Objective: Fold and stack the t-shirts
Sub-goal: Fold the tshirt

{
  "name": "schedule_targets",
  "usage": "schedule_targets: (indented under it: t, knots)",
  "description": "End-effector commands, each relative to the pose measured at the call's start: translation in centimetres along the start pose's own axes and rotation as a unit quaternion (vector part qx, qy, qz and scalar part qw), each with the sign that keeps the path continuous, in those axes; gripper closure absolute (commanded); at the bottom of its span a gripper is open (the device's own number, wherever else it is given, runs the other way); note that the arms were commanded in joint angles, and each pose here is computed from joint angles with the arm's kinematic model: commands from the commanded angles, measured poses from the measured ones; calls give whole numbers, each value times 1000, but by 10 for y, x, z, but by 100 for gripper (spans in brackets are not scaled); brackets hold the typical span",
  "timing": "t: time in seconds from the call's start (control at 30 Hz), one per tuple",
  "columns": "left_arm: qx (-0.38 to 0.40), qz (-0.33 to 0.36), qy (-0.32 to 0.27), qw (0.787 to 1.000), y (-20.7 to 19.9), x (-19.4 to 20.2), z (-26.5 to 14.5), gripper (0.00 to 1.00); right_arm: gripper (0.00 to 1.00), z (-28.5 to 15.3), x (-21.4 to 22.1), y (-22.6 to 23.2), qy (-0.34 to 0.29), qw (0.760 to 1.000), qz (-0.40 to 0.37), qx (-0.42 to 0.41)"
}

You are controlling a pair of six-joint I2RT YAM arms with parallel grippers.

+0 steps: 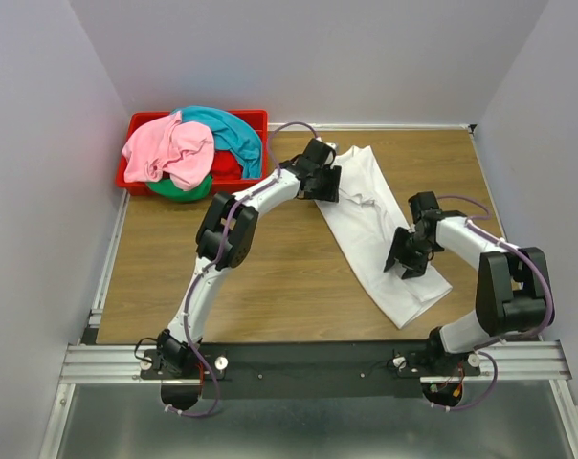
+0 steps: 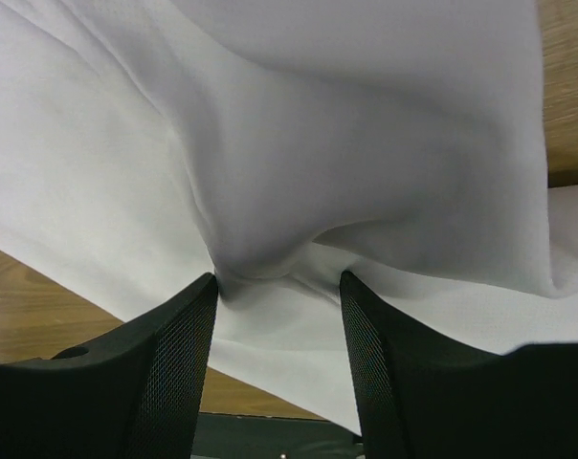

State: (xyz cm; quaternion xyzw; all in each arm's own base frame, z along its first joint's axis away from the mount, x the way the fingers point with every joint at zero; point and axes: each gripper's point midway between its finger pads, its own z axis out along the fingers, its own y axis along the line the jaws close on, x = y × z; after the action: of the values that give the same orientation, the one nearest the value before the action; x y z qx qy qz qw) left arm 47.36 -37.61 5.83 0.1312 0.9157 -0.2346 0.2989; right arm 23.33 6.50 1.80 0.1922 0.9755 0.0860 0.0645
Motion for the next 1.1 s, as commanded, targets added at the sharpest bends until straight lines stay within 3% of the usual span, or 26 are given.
schedule_targets:
  t: [0.0, 0.27, 0.63, 1.07]
  knots:
    - [12, -12, 38, 999, 0, 28, 17, 38, 38, 12, 12, 8, 19, 1000, -10, 6]
    - [2, -30, 51, 998, 25, 33, 36, 38, 38, 18, 21, 32, 43, 999, -27, -11]
    - [4, -50, 7, 999, 61, -12, 43, 38, 38, 24, 20, 85, 66, 995, -57, -46]
    - [30, -43, -52, 997, 75, -60, 41, 38, 38, 30, 25, 130, 87, 991, -75, -71]
